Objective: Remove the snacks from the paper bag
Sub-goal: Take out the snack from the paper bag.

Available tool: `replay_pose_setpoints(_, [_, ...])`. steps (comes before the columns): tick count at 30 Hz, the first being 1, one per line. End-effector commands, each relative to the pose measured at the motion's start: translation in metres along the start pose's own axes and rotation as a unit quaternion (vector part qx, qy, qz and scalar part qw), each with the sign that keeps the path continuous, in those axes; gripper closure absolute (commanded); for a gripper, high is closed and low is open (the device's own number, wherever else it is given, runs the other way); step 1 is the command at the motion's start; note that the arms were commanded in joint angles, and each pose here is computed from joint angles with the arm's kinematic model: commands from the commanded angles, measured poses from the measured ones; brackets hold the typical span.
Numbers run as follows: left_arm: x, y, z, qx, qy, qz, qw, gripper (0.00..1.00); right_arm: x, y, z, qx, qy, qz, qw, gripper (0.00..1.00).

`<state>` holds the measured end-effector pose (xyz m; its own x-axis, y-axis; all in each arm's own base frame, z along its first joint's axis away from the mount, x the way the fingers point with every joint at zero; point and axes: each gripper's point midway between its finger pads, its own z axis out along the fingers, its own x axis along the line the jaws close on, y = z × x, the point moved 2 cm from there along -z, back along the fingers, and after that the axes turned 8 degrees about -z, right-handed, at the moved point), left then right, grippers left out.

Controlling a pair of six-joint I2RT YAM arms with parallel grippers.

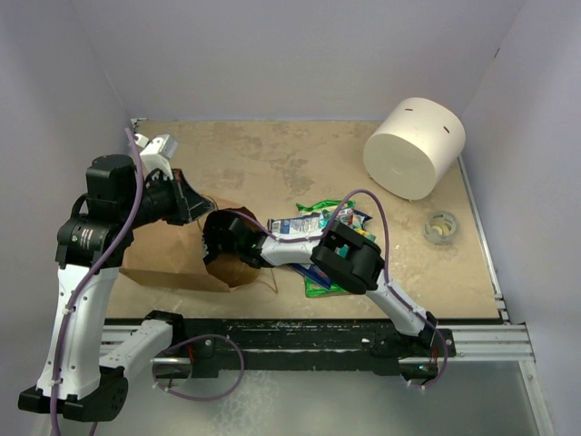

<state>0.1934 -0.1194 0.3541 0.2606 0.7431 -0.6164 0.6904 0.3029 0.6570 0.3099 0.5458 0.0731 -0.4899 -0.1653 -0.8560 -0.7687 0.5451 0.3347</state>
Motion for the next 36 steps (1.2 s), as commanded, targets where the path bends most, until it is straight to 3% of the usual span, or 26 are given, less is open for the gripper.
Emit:
replay_pose_setpoints(1, [-0.009, 0.017, 0.003, -0.021, -0.017, 0.023, 0.999, 1.00, -0.013, 0.033, -0.006, -0.070, -0.003, -0.048, 0.996, 0.24])
replay_pose_setpoints(9, [-0.003, 0.016, 0.021, 0.003, -0.023, 0.003, 1.000, 1.00, -0.004, 0.075, -0.001, -0.137, 0.011, -0.094, 0.986, 0.21])
replay_pose_setpoints(18, [-0.009, 0.007, 0.021, 0.031, -0.048, -0.003, 0.998, 1.00, -0.003, 0.077, 0.032, -0.121, -0.012, -0.085, 0.989, 0.31])
replay_pose_setpoints(22, [-0.008, 0.003, 0.020, 0.041, -0.045, -0.006, 0.998, 1.00, -0.003, 0.076, 0.043, -0.118, -0.016, -0.069, 0.990, 0.43])
replay_pose_setpoints(26, [-0.008, 0.006, 0.017, 0.039, -0.037, -0.001, 0.999, 1.00, -0.016, 0.080, 0.046, -0.124, -0.034, -0.048, 0.991, 0.65])
replay_pose_setpoints(32, [-0.006, 0.009, 0.016, 0.026, -0.024, -0.011, 0.999, 1.00, -0.051, 0.047, 0.033, -0.056, -0.085, 0.008, 0.995, 0.89])
replay_pose_setpoints(36, [0.002, 0.009, 0.012, 0.007, 0.008, -0.021, 1.000, 1.00, -0.072, 0.031, 0.012, -0.028, -0.115, 0.043, 0.992, 0.94])
